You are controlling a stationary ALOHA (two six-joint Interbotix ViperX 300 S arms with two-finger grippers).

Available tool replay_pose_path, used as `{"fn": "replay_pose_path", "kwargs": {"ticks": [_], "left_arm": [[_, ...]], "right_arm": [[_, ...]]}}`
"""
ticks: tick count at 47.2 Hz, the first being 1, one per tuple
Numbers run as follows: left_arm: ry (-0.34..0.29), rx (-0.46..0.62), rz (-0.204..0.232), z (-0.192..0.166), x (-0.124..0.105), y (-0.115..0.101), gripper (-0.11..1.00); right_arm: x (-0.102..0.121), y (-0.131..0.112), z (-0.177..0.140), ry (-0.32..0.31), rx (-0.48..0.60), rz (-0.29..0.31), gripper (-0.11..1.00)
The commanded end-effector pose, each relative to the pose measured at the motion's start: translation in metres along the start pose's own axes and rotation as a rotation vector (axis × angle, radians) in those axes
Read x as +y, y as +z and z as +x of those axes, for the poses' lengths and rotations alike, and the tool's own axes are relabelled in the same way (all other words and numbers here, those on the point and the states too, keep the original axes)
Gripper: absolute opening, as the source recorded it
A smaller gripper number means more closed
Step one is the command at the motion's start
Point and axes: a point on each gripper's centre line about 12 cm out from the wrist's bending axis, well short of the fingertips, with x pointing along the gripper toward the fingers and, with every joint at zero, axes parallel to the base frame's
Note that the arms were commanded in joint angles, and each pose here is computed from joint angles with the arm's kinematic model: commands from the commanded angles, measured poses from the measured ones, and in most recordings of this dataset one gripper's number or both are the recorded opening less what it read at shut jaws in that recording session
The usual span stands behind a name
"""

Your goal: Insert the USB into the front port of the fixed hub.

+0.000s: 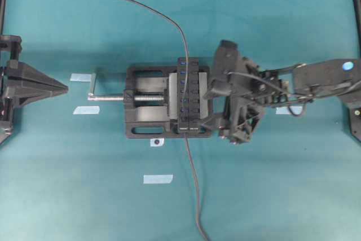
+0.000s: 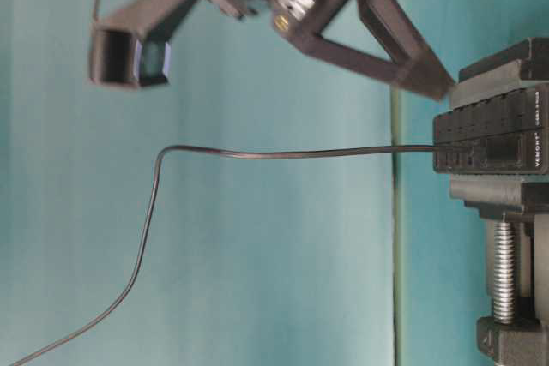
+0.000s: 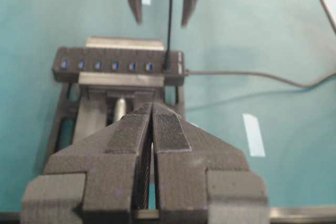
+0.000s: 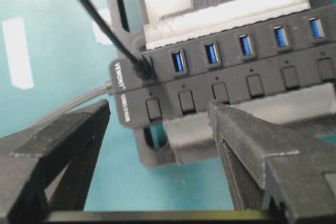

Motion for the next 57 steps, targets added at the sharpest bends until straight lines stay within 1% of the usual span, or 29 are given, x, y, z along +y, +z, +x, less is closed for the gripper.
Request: {"fn": "replay_pose_path", "kwargs": {"ticks": [1, 16, 31, 36, 57], "left_arm": [[0.001, -0.017, 0.0, 0.0, 0.0, 0.005, 0.0], [0.0, -0.022, 0.001, 0.0, 0.0, 0.006, 0.0], [0.0, -0.023, 0.001, 0.0, 0.0, 0.005, 0.0], [0.0, -0.026, 0.001, 0.0, 0.0, 0.005, 0.0], [0.0, -0.031, 0.001, -0.001, 0.0, 0.006, 0.0]], "right_arm": [[0.0, 0.009, -0.016, 0.01, -0.053, -0.004, 0.79], [-0.004, -0.002, -0.033, 0.017, -0.083, -0.003, 0.79], [-0.005, -0.006, -0.032, 0.035, -0.14, -0.003, 0.79], [-0.006, -0.01, -0.031, 0.039, -0.142, -0.005, 0.79], [-0.006, -0.012, -0.031, 0.038, -0.139, -0.005, 0.79]]}}
